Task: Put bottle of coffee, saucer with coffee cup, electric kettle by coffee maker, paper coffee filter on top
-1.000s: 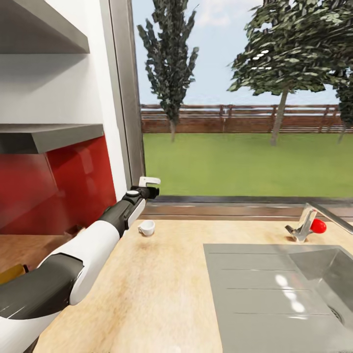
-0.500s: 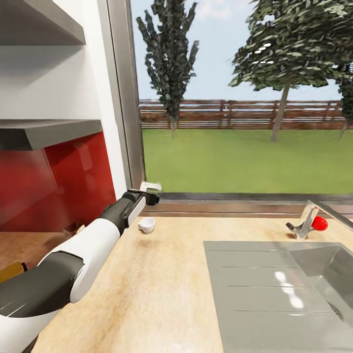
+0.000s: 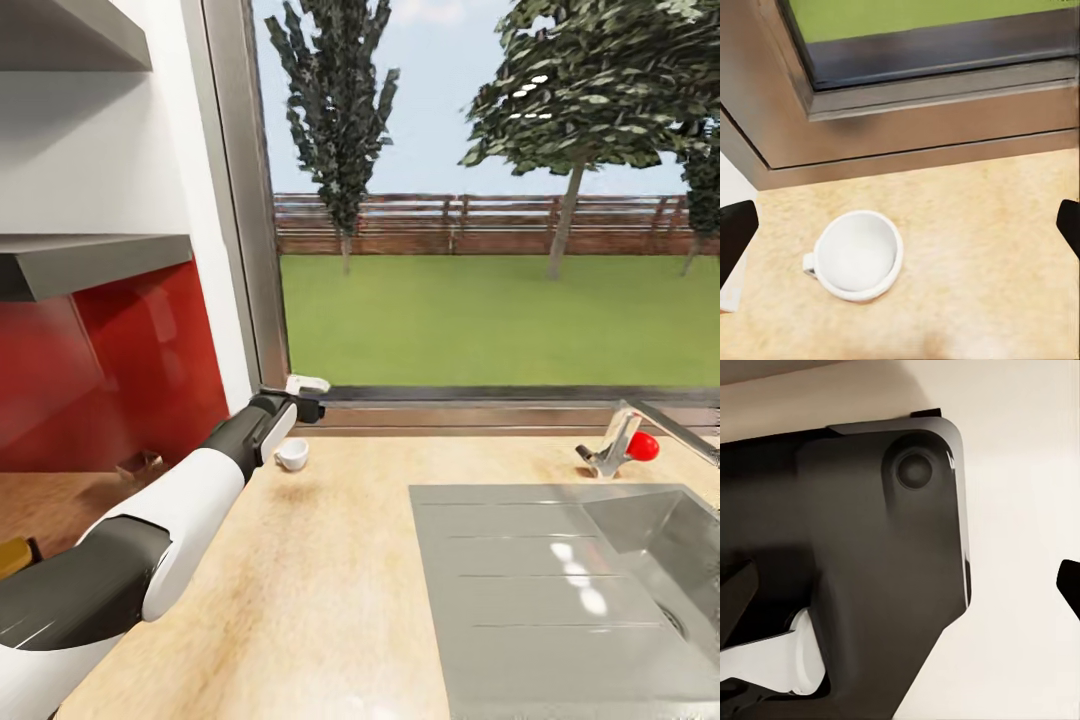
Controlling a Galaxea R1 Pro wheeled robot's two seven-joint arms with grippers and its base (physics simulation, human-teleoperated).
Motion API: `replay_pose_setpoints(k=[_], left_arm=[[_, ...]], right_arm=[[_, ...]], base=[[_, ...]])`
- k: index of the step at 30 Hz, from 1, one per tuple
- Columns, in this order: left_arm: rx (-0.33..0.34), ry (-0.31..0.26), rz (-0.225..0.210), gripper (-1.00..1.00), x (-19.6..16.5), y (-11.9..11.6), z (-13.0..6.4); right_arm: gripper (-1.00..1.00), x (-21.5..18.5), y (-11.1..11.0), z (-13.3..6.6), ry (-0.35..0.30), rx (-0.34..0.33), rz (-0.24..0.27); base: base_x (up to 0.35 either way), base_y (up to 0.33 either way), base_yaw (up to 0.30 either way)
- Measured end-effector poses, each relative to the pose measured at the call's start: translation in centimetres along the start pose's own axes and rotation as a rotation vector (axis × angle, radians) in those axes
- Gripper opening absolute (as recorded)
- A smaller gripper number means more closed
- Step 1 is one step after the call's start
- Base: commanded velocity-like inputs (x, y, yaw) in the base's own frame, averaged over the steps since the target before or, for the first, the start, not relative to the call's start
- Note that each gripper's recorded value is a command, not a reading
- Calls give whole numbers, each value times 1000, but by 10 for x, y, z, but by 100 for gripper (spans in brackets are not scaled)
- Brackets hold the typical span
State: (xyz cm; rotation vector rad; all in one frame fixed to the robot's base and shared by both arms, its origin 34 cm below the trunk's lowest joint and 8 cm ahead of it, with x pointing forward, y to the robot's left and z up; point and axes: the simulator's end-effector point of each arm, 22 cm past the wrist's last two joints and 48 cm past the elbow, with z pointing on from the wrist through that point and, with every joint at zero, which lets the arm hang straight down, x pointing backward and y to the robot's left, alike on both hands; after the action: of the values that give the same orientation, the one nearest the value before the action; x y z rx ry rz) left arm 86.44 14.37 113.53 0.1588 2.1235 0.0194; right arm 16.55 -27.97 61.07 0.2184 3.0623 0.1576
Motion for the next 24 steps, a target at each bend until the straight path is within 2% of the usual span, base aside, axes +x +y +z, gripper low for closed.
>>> replay_pose_setpoints(k=[5, 11, 24], left_arm=[[22, 11, -33, 100, 5, -5, 4], [25, 20, -37, 100, 11, -6, 9], [26, 36, -40, 100, 22, -6, 20]], right_arm=[[100, 3, 0, 0, 8, 1, 1], [100, 7, 0, 0, 17, 2, 2], [100, 15, -1, 1, 38, 5, 4]], base=[[0, 0, -111], [0, 0, -76], [0, 0, -3]])
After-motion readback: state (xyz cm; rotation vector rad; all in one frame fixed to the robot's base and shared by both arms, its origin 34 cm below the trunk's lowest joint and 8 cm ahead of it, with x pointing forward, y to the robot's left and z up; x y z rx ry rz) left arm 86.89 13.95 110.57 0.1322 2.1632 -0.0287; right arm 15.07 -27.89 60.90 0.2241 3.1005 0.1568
